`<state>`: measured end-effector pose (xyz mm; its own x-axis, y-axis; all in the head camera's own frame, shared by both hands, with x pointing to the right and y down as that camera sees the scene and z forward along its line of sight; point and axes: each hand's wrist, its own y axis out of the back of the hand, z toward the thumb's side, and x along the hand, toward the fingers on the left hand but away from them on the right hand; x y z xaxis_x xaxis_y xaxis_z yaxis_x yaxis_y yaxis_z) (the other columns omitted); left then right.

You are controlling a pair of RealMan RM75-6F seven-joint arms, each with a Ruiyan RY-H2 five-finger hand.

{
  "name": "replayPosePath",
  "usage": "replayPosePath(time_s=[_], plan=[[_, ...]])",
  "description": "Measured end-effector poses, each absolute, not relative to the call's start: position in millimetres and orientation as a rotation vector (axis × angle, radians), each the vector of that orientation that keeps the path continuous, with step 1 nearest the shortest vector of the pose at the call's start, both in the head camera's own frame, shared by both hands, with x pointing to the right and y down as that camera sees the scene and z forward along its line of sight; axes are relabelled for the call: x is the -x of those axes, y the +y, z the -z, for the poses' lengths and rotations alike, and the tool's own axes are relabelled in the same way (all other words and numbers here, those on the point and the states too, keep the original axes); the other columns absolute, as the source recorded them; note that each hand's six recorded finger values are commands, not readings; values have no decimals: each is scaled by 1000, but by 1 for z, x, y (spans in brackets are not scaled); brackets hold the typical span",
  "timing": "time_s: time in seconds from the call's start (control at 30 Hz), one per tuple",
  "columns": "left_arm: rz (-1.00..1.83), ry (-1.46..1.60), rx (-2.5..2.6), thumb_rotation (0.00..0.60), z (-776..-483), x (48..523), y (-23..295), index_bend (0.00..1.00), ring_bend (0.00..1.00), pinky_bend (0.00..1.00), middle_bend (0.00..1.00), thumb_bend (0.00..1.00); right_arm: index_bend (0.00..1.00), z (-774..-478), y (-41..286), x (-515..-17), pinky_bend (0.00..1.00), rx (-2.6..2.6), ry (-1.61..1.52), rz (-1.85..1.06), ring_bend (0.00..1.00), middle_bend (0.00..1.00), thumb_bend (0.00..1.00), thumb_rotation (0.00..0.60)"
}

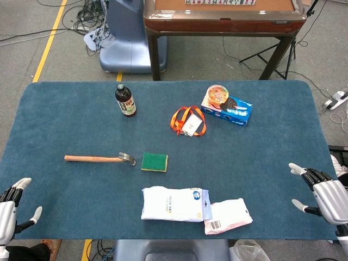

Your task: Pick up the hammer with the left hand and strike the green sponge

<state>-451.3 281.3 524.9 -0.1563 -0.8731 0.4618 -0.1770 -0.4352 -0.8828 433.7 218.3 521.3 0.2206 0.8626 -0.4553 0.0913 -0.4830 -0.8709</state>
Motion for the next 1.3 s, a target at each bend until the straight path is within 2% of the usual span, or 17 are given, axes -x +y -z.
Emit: replayPosePath(time_s=[0.37,0.67,1.07,1.2,1.3], plan=[[1572,1184,1593,600,-526,442,269,155,170,246,154,268,169,-505,209,-436,380,1712,-926,-1302,262,300,127,600],[1459,1066,1714,600,-544,416,224,174,170,243,153,268,169,-495,200,-431,380,1686,-924,-1289,262,300,127,600],[1458,828,1885,600,-595,373,154,186,169,201,154,268,169,-491,204,-431,380,1683,-920,-1292,262,300,128,600],[1509,724,1903,600,-618,362,138,187,92,147,154,268,169,-491,205,-432,380,1683,-920,-1297,262,300,127,600],[1546,659,1899,600,-632,355,130,190,74,131,153,268,169,-492,206,-432,380,1684,-918,-1303,262,300,127,600]])
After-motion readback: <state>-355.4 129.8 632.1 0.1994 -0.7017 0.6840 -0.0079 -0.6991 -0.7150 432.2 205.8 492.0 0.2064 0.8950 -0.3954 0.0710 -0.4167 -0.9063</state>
